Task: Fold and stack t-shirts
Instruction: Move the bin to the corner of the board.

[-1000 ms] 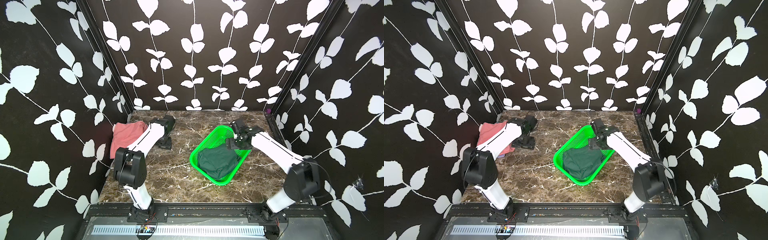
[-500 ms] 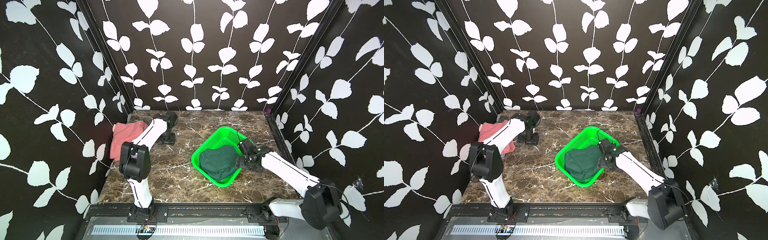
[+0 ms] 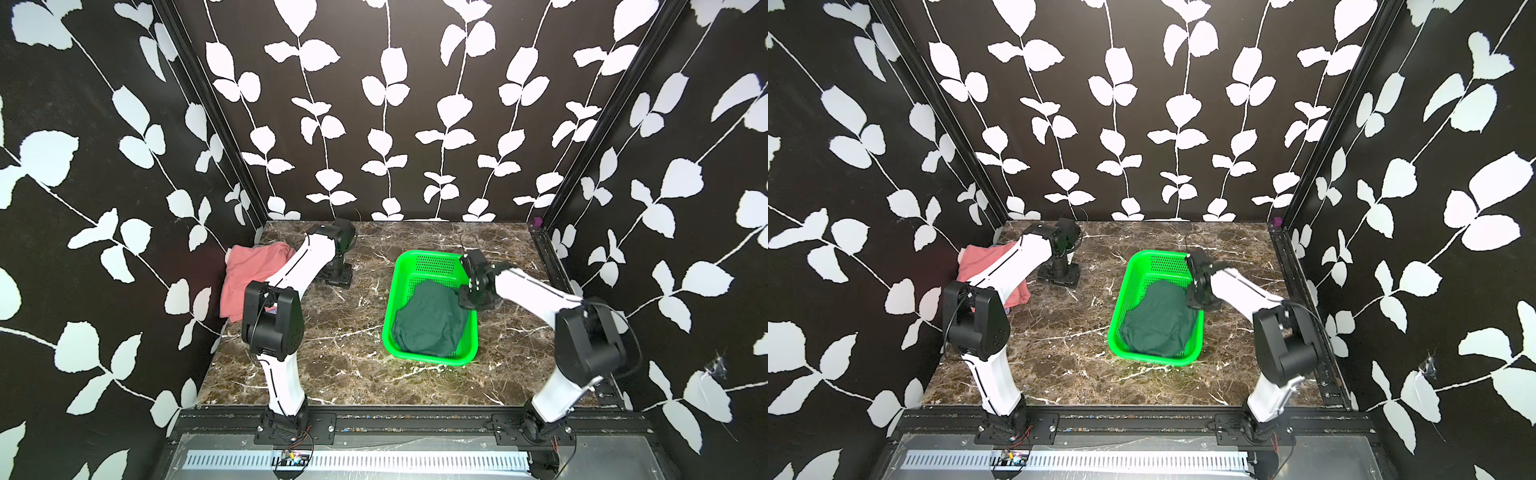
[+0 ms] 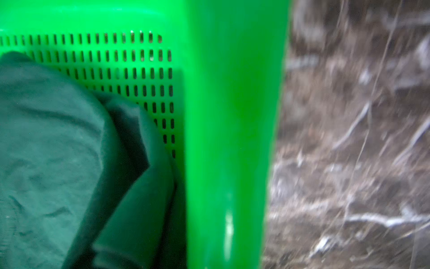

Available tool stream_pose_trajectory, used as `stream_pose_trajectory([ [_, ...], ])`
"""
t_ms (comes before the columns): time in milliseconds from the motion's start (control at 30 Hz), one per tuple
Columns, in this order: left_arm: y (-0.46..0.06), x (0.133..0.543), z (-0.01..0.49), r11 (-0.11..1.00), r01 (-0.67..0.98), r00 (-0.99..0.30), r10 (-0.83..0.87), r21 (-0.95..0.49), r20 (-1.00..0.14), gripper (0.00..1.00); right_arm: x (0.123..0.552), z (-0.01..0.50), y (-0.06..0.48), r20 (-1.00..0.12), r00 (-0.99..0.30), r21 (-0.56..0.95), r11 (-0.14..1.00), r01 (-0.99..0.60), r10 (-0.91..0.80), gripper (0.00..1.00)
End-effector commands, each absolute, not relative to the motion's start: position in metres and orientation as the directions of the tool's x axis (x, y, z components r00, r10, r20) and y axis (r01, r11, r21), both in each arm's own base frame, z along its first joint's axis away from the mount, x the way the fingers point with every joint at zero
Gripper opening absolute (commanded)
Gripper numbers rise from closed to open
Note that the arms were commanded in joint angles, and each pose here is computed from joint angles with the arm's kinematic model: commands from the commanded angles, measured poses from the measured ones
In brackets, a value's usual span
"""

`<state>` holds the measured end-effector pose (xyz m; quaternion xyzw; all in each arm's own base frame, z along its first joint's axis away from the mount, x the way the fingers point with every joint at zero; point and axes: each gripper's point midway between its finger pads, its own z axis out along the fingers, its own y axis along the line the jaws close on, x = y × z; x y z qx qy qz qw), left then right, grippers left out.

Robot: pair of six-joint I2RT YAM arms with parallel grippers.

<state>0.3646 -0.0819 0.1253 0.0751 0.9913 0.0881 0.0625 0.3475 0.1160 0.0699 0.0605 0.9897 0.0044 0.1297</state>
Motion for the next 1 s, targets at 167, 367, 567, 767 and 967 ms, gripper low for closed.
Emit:
stream_pose_trajectory([
  [167, -0.085, 0.350, 0.125, 0.981, 0.130, -0.985, 0.145, 0.142, -0.098, 0.70, 0.430, 0.107, -0.015, -0.359, -0.932, -0.366, 0.912, 0.187, 0.046, 0.00],
  [367, -0.101, 0.345, 0.136, 0.989, 0.144, -0.972, 0.146, 0.027, -0.183, 0.76, 0.468, 0.146, -0.048, -0.435, -0.898, -0.530, 0.823, 0.203, -0.058, 0.91],
  [567, -0.101, 0.345, 0.146, 0.995, 0.097, -0.953, 0.092, -0.003, -0.289, 0.85, 0.456, 0.195, 0.024, -0.635, -0.770, -0.280, 0.949, 0.145, -0.070, 0.99],
  [767, -0.113, 0.348, 0.132, 0.995, 0.067, -0.963, 0.046, -0.070, -0.267, 0.85, 0.428, 0.177, 0.121, -0.575, -0.817, -0.042, 0.999, -0.023, -0.043, 0.99],
  [967, -0.125, 0.358, 0.131, 0.992, 0.043, -0.971, 0.013, -0.121, -0.238, 0.83, 0.419, 0.119, 0.186, -0.442, -0.895, 0.135, 0.981, -0.141, -0.068, 0.99],
])
